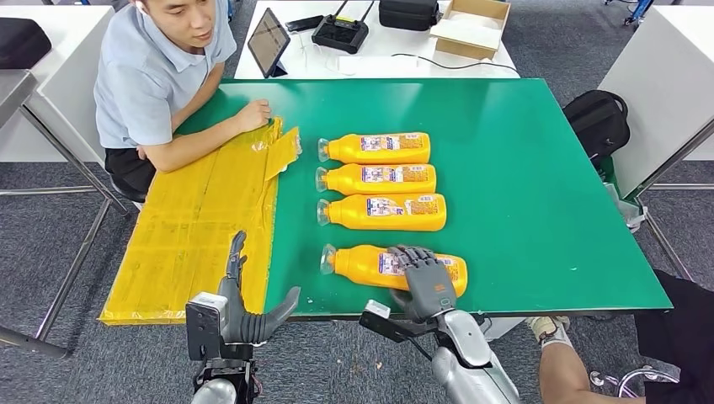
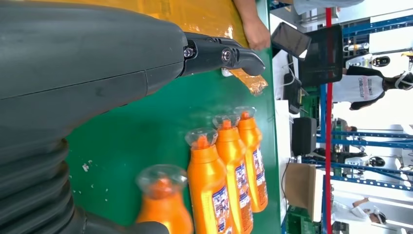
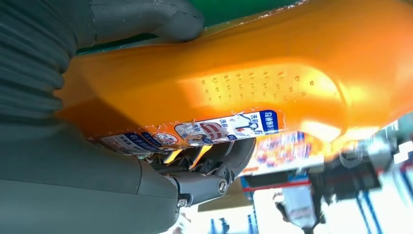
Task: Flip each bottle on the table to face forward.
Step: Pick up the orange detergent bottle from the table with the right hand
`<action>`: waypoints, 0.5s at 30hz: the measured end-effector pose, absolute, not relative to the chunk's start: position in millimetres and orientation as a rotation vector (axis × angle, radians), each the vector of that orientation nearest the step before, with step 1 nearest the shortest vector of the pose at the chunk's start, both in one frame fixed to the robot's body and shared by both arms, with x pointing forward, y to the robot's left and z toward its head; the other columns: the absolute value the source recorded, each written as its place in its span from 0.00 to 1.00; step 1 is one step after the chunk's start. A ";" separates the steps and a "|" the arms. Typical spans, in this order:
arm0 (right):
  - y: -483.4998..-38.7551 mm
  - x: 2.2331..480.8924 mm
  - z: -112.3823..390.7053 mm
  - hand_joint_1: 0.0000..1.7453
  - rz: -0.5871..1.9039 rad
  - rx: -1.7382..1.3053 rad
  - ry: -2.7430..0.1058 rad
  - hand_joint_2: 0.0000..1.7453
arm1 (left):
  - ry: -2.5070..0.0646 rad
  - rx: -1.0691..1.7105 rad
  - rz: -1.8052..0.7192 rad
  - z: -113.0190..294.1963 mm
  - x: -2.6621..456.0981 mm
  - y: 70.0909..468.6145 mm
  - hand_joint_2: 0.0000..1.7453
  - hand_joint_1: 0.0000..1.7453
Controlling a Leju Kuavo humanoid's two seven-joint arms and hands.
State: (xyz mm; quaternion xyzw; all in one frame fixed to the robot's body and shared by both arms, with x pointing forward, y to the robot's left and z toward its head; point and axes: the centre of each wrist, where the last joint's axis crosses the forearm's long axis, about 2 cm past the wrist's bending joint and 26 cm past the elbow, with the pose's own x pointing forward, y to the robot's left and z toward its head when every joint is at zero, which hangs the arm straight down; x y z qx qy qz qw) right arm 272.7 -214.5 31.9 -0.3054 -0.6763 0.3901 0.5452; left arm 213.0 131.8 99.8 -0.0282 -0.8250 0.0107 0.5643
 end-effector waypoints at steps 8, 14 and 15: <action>-216.8 257.1 39.2 1.00 0.647 -0.667 -1.784 1.00 | -1.953 -0.111 0.049 101.0 217.1 128.3 1.00 0.00; -217.7 258.1 48.9 0.99 0.510 -0.667 -1.868 1.00 | -1.937 -0.166 0.067 103.9 222.7 125.1 1.00 0.00; -217.8 258.8 50.6 0.99 0.497 -0.671 -1.877 1.00 | -1.939 -0.169 0.067 104.6 223.4 124.7 1.00 0.00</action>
